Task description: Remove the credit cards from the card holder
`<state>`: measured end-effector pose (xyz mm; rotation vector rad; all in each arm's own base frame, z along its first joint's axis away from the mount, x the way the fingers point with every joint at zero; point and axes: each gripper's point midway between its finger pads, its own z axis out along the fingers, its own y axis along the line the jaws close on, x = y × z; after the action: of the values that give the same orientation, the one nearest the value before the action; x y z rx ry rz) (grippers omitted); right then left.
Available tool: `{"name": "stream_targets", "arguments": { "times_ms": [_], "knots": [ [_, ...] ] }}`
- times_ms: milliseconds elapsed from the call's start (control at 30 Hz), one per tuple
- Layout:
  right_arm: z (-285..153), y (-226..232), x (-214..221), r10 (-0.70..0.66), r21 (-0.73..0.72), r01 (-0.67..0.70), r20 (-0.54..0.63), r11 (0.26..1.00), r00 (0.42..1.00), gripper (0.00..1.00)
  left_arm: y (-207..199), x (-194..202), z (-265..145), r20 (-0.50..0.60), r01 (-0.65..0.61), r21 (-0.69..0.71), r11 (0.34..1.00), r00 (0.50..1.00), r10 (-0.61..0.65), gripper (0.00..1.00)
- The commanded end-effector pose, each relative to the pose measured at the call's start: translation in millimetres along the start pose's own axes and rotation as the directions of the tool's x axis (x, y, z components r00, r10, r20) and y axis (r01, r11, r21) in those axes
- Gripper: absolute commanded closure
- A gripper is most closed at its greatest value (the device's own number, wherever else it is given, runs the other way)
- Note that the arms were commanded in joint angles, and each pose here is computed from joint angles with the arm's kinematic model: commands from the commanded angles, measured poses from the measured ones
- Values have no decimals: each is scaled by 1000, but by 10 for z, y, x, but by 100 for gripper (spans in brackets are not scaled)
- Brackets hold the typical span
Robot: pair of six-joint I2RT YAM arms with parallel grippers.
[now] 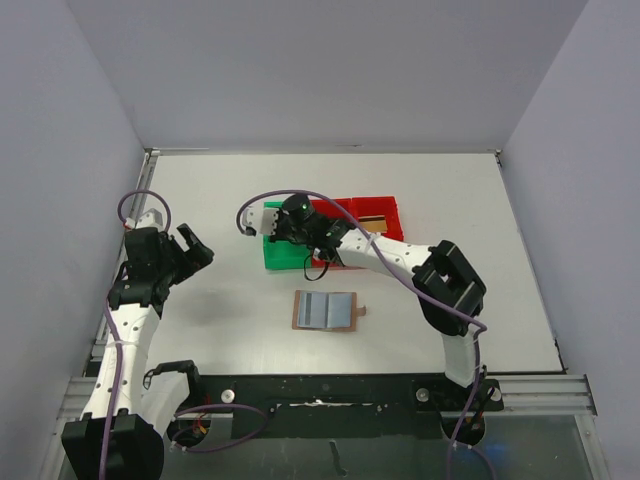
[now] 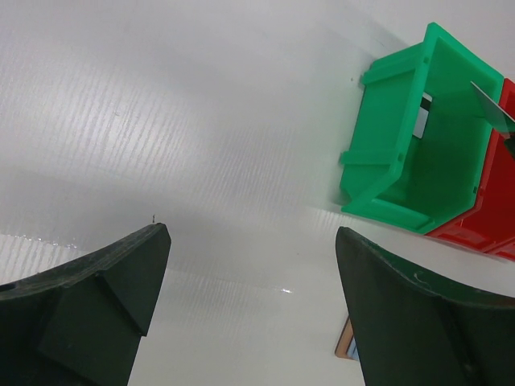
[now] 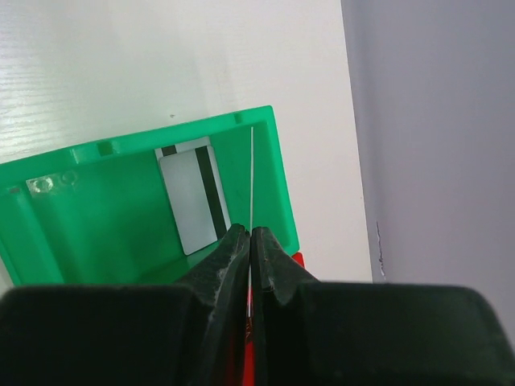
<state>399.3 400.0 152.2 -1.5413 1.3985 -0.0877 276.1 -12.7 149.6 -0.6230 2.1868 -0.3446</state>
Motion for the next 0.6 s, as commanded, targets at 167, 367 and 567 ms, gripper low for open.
{"name": "stream_targets", "arguments": {
  "times_ms": [167,367,567],
  "knots": [
    [121,-213,22,-10,38,11,-22,999,1000,100,-129,-184,-35,74,-33,61,998,997,28,16],
    [238,-130,105,-18,13,19,-49,1000,999,100,-133,-199,-49,81,-36,61,997,996,31,16],
    [401,-153,209,-31,3,32,-115,999,993,100,-183,-184,-53,75,-45,91,995,996,38,16]
  ]
}}
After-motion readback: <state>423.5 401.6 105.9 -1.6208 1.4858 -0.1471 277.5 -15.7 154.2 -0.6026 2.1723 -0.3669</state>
